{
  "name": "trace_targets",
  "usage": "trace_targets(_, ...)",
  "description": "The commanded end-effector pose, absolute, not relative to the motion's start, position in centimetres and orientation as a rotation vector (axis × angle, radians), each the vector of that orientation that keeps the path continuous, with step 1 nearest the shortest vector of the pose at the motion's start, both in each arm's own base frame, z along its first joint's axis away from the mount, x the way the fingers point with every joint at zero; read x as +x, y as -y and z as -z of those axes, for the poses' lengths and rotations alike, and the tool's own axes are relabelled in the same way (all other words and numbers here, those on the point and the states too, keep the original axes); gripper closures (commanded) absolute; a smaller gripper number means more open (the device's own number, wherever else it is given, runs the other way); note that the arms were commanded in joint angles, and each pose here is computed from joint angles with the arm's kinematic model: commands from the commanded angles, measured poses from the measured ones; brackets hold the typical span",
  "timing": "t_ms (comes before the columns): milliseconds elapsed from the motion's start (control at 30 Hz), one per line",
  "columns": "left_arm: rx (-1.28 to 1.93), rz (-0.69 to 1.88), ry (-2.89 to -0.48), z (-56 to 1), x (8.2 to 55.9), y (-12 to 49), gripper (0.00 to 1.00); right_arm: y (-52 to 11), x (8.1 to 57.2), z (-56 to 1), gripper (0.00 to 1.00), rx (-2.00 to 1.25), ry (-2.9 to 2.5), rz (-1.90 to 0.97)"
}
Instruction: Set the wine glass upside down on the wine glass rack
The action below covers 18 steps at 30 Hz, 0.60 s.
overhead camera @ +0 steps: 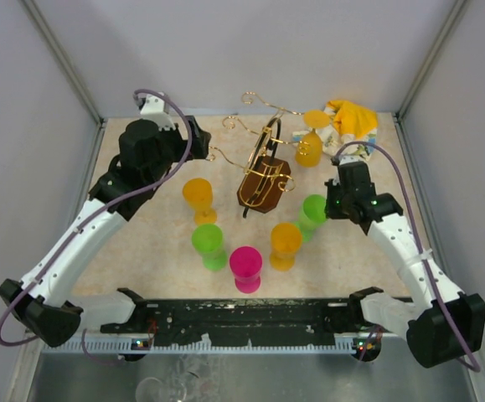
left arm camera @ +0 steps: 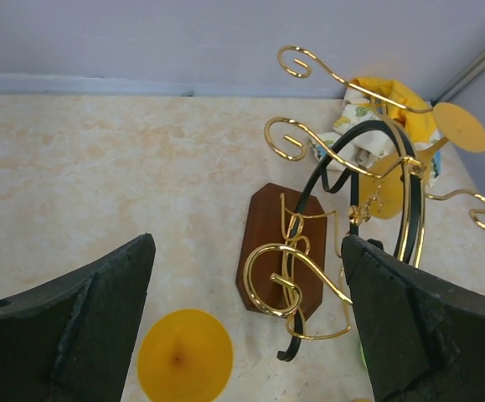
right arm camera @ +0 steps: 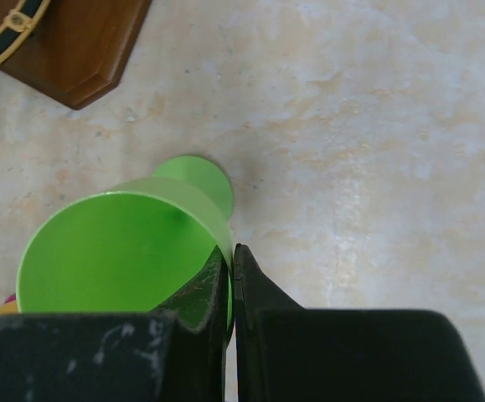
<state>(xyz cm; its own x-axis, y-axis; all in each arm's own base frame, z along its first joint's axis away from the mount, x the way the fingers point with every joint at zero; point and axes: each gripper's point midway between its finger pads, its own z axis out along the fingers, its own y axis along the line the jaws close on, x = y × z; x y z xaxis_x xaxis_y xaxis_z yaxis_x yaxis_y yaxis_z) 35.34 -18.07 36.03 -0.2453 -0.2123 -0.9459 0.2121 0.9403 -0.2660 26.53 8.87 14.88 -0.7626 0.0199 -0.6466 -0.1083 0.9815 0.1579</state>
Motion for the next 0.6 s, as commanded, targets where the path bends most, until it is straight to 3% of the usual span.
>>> trace_targets(0, -0.066, 0.514, -1.732, -38.8, 35.8, 19.2, 0.02, -5.6, 28.2, -20.3, 1.0, 0.017, -2.288, -0.026)
trace_targets(267, -0.254, 0.692, -1.802, -40.7, 36.7, 21.5, 0.02, -0.3, 28.4, -29.2, 1.0, 0.12, -2.123, 0.287)
trace_targets(567, -0.491, 0.925, -1.695, -45.8, 36.3, 21.7, 0.02, 0.9, 28.9, -42.1, 1.0, 0.139, -1.783, 0.284)
